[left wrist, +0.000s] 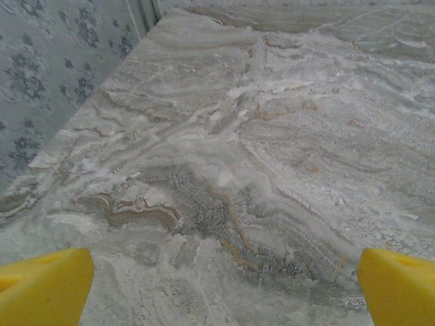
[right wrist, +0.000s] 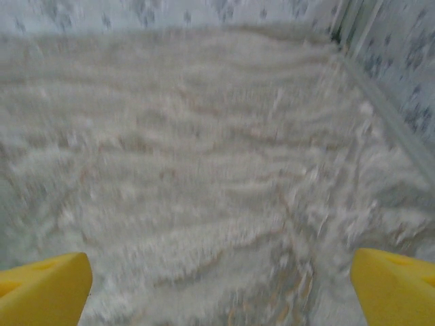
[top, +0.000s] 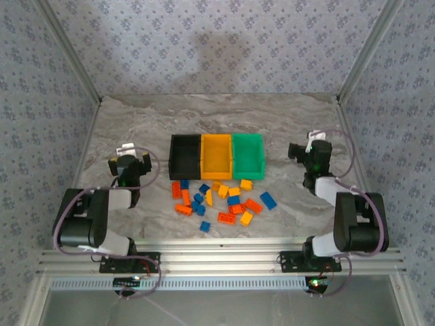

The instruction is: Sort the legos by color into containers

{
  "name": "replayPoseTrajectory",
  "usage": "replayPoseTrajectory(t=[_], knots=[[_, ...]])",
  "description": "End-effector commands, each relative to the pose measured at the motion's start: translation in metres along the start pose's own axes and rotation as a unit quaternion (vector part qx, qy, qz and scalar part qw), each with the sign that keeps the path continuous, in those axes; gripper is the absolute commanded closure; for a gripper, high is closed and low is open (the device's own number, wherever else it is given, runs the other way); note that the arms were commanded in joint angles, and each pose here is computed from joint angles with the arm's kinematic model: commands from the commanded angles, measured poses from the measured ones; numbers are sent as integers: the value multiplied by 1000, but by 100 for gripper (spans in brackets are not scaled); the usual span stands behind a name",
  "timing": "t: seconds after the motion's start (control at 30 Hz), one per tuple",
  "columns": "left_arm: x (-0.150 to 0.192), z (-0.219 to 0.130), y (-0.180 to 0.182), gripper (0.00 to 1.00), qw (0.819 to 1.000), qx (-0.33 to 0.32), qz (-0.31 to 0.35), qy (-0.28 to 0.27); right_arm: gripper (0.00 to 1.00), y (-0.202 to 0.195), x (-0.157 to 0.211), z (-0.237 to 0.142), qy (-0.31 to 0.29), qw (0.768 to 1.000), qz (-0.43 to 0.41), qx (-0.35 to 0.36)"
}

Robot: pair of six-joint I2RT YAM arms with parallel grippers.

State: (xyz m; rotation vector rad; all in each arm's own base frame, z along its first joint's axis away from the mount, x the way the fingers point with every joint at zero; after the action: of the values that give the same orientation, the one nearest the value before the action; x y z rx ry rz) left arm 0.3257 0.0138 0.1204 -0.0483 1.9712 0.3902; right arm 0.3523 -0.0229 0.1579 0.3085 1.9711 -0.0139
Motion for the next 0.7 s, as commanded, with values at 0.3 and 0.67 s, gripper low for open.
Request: replayPoseTrajectory(t=[0.3, 0.67], knots=[[-109, -63, 50, 0, 940, -45, -320, -112, 0, 6, -33, -61, -4, 968, 193, 158], [-113, -83, 8, 1, 912, 150, -375, 68, 0, 25, 19, -62, 194, 937, 289, 0]])
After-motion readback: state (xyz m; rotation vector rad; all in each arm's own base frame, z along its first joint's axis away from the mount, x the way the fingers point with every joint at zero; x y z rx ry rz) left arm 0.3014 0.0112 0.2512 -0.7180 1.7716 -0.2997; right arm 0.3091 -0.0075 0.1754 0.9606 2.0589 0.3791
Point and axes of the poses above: each hand's point on the last joint's axis, 136 mm out from that joint toward the fingers, its own z axis out along the fingers, its own y axis along the line the jaws close on, x = y × z, the point moved 6 cm from there along -z, back along the fingers, and after that the axes turned 10 degrees about z, right-handed, at the moved point
